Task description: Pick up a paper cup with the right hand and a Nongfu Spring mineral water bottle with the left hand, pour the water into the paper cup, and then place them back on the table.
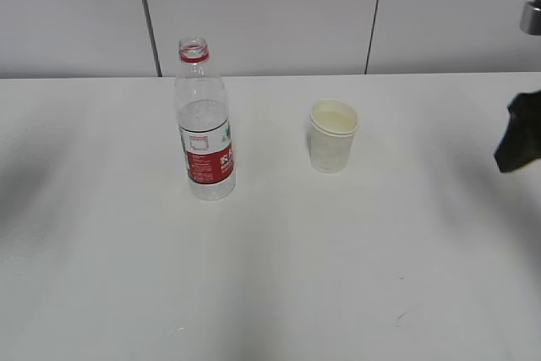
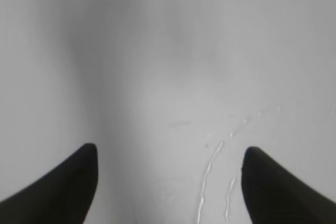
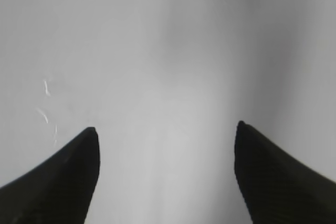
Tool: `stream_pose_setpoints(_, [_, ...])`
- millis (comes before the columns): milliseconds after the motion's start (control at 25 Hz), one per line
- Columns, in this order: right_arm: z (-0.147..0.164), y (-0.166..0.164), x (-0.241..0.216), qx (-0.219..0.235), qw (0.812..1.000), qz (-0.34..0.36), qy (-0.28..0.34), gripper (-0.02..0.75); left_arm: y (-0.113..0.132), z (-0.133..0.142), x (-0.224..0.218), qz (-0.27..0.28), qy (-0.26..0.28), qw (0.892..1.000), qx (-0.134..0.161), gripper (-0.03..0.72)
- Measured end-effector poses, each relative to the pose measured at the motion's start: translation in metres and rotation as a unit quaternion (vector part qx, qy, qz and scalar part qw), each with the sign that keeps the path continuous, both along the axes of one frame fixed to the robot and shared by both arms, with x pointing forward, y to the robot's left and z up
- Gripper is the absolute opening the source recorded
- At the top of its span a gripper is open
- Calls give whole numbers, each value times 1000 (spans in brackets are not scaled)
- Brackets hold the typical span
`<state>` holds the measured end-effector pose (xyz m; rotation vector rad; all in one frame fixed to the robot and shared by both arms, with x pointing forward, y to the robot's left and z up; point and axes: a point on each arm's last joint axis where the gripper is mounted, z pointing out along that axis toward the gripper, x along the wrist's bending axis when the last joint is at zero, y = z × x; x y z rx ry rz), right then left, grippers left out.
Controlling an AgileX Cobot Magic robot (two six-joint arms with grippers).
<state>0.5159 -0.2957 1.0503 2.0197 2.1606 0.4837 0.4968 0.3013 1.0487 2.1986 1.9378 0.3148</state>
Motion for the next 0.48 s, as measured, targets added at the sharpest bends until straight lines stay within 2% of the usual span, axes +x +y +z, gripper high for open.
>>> stream_pose_setpoints(120, [-1, 1, -53, -5, 1000, 2, -22, 590, -2, -2, -42, 5, -25, 1000, -15, 517])
stream_pose_setpoints(240, [3, 2, -99, -16, 998, 4, -65, 590, -3, -2, -82, 5, -54, 998, -17, 517])
stream_pose_setpoints(480, [18, 3, -174, -24, 979, -6, -200, 586, -3, -3, -140, 4, -107, 994, -18, 515])
